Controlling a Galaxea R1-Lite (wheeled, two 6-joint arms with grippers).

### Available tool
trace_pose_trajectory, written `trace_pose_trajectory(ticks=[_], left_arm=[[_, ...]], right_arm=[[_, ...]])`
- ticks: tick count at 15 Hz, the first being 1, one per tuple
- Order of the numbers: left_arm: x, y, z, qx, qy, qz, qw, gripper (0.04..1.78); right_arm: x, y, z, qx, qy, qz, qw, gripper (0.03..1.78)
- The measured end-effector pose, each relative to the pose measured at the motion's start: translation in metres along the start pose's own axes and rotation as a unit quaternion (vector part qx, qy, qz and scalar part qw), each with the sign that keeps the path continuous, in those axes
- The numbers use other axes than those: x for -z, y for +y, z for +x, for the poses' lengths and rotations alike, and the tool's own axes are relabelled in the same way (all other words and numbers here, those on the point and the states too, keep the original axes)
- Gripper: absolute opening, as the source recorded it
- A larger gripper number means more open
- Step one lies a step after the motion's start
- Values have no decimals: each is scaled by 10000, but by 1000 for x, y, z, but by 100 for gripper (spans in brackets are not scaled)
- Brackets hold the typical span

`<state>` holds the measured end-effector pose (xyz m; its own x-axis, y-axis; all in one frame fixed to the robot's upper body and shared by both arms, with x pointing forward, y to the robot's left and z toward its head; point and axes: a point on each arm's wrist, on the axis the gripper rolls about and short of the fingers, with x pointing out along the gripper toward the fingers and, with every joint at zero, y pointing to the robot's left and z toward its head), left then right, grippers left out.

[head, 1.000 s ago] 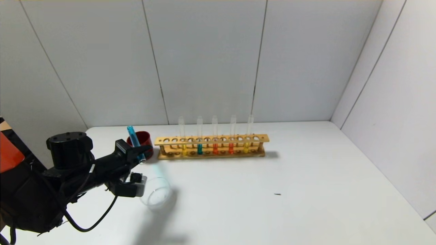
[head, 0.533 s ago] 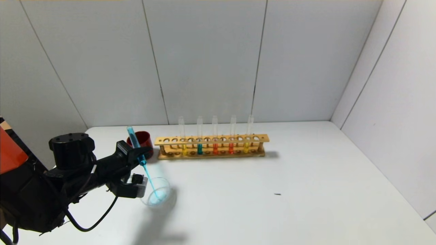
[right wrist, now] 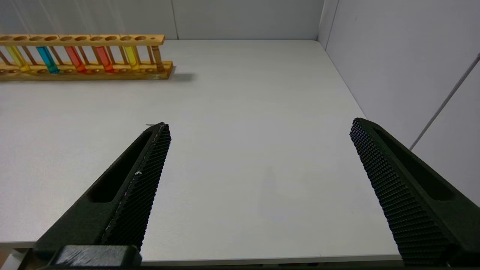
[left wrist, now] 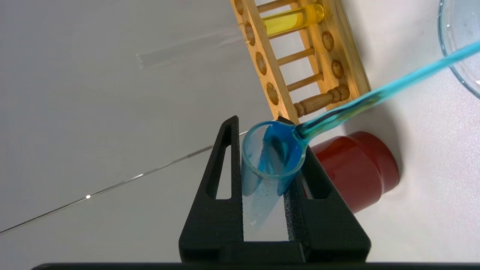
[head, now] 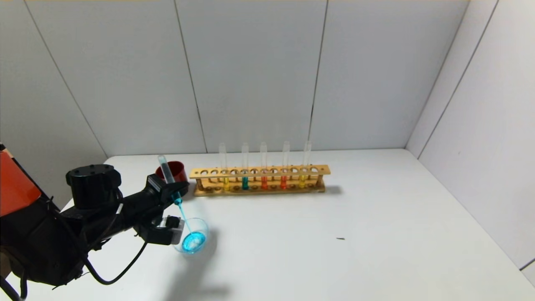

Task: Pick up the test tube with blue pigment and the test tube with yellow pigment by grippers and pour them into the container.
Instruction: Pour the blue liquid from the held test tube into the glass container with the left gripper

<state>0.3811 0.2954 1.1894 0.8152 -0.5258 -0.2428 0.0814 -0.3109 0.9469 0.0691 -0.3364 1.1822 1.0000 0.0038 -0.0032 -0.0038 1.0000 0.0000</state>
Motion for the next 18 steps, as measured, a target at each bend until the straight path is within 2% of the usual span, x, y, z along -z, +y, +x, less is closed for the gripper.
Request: trace_pose_trajectory(ticks=[18], left_arm=[[-10, 18, -9, -260, -61, 954, 9951, 35]], right_arm=[[0, 0, 0, -2, 0, 0, 10000, 175]])
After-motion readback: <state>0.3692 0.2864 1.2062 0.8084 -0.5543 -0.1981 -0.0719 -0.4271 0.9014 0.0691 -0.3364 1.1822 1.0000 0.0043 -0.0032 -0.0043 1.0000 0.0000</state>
